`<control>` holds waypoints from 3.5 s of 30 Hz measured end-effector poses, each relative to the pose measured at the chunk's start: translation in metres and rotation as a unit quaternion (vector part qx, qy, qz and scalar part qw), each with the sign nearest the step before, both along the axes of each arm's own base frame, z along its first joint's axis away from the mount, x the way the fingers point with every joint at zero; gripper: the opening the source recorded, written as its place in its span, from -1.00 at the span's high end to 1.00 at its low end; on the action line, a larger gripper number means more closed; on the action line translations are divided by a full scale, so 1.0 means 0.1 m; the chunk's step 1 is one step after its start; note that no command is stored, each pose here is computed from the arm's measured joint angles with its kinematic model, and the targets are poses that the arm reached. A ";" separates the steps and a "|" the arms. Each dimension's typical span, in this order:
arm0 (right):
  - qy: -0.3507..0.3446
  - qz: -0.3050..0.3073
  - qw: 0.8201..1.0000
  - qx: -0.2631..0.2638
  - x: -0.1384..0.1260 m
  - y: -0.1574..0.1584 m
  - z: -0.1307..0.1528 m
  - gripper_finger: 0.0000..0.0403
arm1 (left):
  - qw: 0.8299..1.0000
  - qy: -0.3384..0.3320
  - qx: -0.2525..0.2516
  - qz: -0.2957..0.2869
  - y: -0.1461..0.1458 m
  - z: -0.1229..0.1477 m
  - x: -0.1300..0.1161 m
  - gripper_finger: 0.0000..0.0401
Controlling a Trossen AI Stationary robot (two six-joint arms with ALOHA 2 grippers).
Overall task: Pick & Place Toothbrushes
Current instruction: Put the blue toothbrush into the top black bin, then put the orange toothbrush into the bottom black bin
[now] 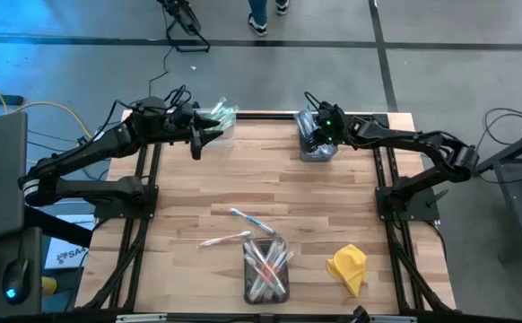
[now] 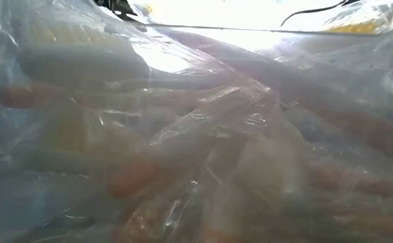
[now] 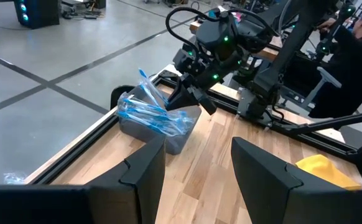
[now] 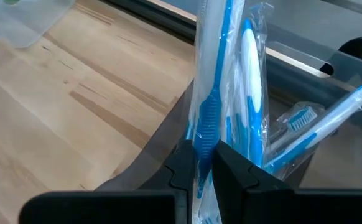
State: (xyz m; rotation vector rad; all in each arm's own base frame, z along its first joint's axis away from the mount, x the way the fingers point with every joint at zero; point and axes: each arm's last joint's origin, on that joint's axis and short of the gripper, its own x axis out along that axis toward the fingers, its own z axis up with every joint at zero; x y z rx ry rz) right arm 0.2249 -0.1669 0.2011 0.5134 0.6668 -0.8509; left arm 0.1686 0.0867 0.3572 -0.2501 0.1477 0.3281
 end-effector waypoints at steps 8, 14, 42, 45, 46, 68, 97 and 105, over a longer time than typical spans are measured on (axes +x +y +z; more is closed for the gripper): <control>0.000 0.001 1.000 -0.001 0.00 0.00 -0.01 0.75 | 1.000 0.001 0.000 0.001 0.00 0.00 0.00 0.11; 0.006 -0.008 1.000 -0.009 0.00 0.00 -0.01 0.46 | 1.000 0.016 -0.008 0.001 0.00 -0.03 -0.01 0.11; -0.081 0.016 0.995 -0.052 -0.11 0.15 0.42 0.42 | 1.000 0.023 -0.013 0.000 0.00 -0.05 -0.01 0.11; -0.114 0.031 0.991 -0.066 -0.13 0.20 0.54 0.45 | 1.000 0.023 -0.013 0.000 0.00 -0.05 -0.01 0.11; -0.125 0.036 0.989 -0.071 -0.14 0.22 0.58 0.45 | 1.000 0.023 -0.013 0.000 0.00 -0.05 -0.01 0.11; -0.288 0.124 0.937 -0.156 0.01 0.62 1.06 0.48 | 1.000 0.023 -0.013 0.000 -0.01 -0.05 -0.01 0.11; -0.337 0.179 0.907 -0.177 0.13 0.89 1.17 0.48 | 0.994 0.070 -0.005 -0.079 -0.47 -0.14 0.16 0.11; -0.339 0.178 0.907 -0.173 0.13 0.89 1.17 0.48 | 0.993 0.078 -0.002 -0.092 -0.55 -0.17 0.23 0.11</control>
